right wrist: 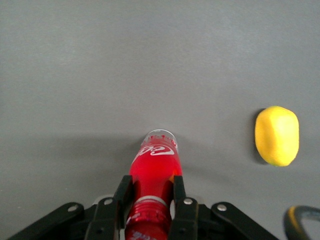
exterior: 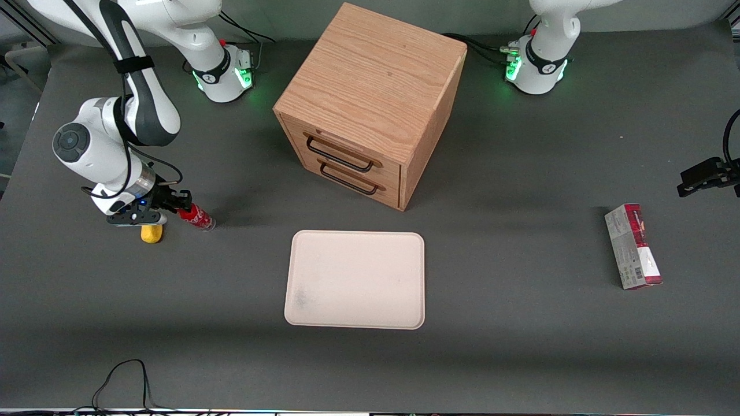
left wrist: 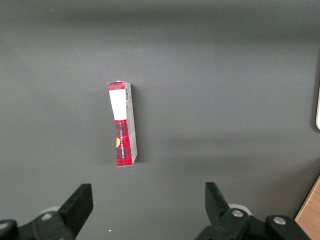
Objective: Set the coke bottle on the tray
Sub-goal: 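Close the right gripper around the red bottle's body, then lift the bottle and carry it toward the cream tray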
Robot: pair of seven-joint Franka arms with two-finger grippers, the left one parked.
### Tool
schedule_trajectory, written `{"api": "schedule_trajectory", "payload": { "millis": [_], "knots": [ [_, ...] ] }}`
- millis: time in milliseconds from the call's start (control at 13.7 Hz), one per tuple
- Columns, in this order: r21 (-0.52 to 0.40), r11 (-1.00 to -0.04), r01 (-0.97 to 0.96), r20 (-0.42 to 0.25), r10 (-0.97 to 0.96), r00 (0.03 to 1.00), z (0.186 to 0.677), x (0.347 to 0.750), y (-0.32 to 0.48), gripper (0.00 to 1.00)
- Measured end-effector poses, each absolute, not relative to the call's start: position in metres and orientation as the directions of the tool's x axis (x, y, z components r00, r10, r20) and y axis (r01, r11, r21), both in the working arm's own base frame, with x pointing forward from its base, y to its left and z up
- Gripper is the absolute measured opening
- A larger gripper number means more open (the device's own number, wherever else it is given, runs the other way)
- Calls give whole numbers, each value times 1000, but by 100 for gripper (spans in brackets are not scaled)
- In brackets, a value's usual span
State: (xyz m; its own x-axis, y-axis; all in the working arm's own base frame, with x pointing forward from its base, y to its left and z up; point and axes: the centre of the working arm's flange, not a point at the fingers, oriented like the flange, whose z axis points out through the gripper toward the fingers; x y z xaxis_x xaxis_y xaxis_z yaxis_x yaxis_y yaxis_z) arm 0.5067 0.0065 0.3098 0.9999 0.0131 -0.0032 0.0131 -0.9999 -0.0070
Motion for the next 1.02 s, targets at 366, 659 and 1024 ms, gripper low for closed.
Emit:
{"api": "schedule_trajectory", "payload": {
  "millis": [366, 659, 1024],
  "knots": [
    [-14, -998, 61, -23, 62, 998, 404, 555, 34, 37],
    [-16, -994, 105, -21, 105, 994, 514, 598, 62, 37],
    [-47, -975, 216, -28, 218, 976, 568, 652, 135, 37]
  ]
}}
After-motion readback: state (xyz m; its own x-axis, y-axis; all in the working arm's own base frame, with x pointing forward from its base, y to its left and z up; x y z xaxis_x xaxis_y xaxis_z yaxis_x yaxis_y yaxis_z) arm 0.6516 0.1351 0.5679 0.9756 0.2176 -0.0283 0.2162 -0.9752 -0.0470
